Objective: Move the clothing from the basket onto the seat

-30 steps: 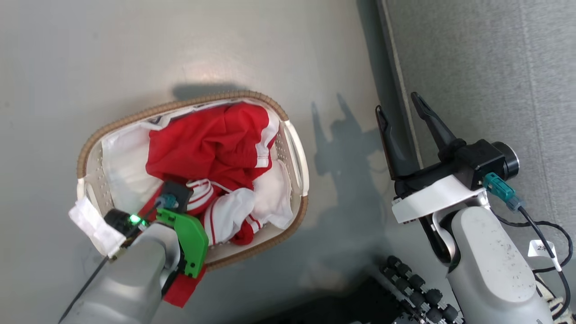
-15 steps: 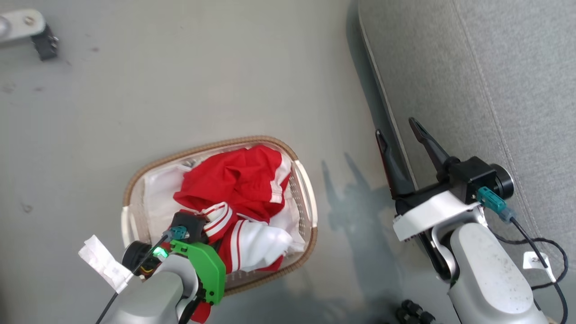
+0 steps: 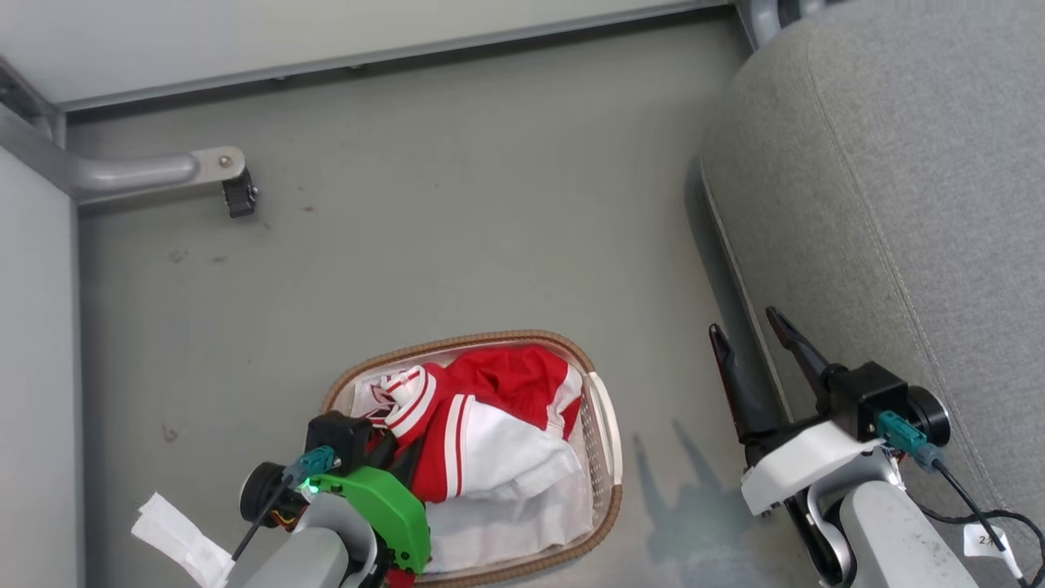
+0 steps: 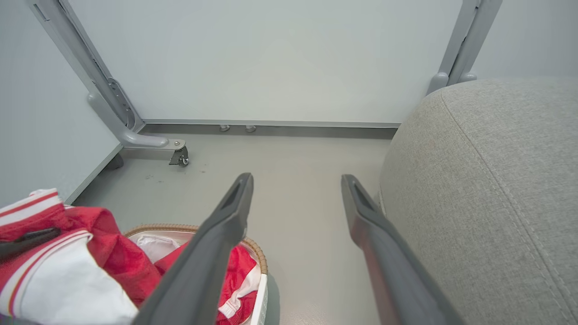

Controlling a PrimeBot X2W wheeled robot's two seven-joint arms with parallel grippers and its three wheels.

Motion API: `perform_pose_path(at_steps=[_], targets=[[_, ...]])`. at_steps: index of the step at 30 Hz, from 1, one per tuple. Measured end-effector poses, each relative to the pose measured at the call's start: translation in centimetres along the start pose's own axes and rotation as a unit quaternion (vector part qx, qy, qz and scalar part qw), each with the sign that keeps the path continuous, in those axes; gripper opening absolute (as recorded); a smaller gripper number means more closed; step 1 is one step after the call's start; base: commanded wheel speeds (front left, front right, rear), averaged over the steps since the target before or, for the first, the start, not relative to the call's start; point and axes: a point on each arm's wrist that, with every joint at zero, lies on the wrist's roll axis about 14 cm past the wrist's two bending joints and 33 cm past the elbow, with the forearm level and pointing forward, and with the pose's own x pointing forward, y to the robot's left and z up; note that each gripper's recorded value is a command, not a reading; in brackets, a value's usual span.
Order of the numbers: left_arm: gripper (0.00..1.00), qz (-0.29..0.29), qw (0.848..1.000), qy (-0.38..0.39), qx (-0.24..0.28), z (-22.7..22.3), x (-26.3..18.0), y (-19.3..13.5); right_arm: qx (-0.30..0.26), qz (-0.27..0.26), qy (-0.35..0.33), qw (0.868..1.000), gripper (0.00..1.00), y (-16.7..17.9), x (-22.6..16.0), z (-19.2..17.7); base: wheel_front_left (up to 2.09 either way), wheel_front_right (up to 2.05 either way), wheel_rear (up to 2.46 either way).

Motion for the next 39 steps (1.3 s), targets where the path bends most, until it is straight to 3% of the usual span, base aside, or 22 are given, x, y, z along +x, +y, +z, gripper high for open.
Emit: perform_pose_path(at_steps=[8, 14, 19, 25, 33, 39], targets=[[0.00, 0.021, 0.989, -0.145, 0.029, 8.4, -3.0, -1.0, 0.007, 0.033, -0.026, 0.999, 1.00, 2.7, -1.6, 1.9, 0.00, 0.00, 0.00], [0.00, 0.004, 0.967, -0.248, 0.059, 14.8, -5.2, -3.6, 0.007, 0.053, -0.039, 0.998, 1.00, 4.3, -2.7, 2.8, 0.00, 0.00, 0.00], [0.00, -0.011, 0.952, -0.295, 0.076, 17.7, -6.8, -5.4, 0.007, 0.072, -0.041, 0.997, 1.00, 5.7, -3.4, 3.0, 0.00, 0.00, 0.00], [0.00, -0.022, 0.949, -0.303, 0.085, 18.1, -7.1, -6.4, -0.010, 0.124, -0.038, 0.992, 1.00, 8.6, -3.7, 2.8, 0.00, 0.00, 0.00], [0.00, -0.034, 0.955, -0.282, 0.087, 16.7, -6.4, -7.1, -0.053, 0.216, -0.082, 0.971, 1.00, 13.6, -2.9, 5.8, 0.00, 0.00, 0.00], [0.00, -0.046, 0.959, -0.268, 0.083, 15.6, -6.2, -7.9, -0.070, 0.255, -0.094, 0.960, 1.00, 15.8, -2.2, 6.7, 0.00, 0.00, 0.00]])
